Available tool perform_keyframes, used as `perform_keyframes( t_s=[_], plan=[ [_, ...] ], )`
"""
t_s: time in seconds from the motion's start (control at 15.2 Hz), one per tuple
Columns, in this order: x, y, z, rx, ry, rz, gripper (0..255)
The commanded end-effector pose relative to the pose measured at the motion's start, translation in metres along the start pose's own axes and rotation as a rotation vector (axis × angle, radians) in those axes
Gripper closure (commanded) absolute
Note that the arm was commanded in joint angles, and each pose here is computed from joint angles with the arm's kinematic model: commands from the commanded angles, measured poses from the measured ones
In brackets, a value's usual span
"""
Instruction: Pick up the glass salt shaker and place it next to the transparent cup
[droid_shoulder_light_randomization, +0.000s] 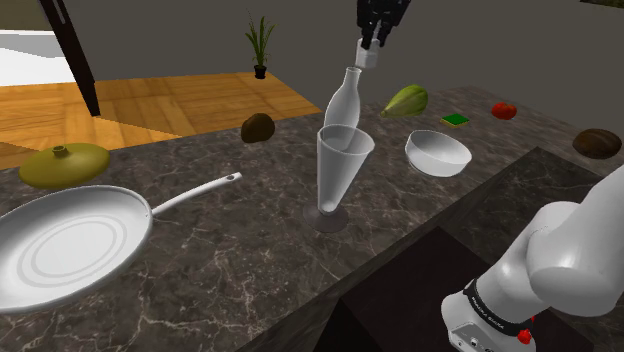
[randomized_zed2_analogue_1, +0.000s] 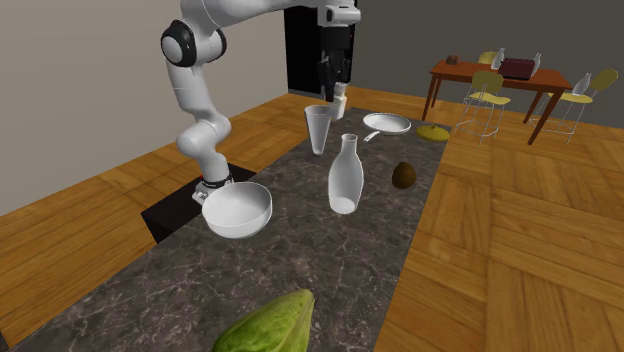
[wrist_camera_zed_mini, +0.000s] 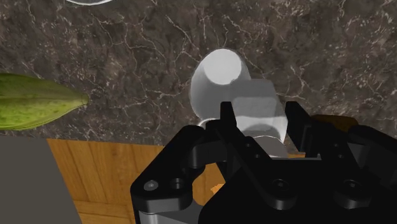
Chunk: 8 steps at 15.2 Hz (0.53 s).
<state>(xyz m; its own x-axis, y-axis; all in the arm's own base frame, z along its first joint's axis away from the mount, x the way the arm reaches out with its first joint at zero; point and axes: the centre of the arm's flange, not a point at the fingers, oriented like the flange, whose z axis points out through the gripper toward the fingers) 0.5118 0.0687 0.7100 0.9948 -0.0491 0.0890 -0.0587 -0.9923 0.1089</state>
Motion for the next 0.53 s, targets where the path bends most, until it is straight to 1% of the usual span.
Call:
perform_keyframes(
  t_s=[0.0, 0.46],
  plan=[
    [-0.006, -0.024, -0.003, 0.000, 0.000, 0.002, 255],
    [-0.026, -0.114, -0.015, 0.000, 0.000, 0.002, 255]
  ],
)
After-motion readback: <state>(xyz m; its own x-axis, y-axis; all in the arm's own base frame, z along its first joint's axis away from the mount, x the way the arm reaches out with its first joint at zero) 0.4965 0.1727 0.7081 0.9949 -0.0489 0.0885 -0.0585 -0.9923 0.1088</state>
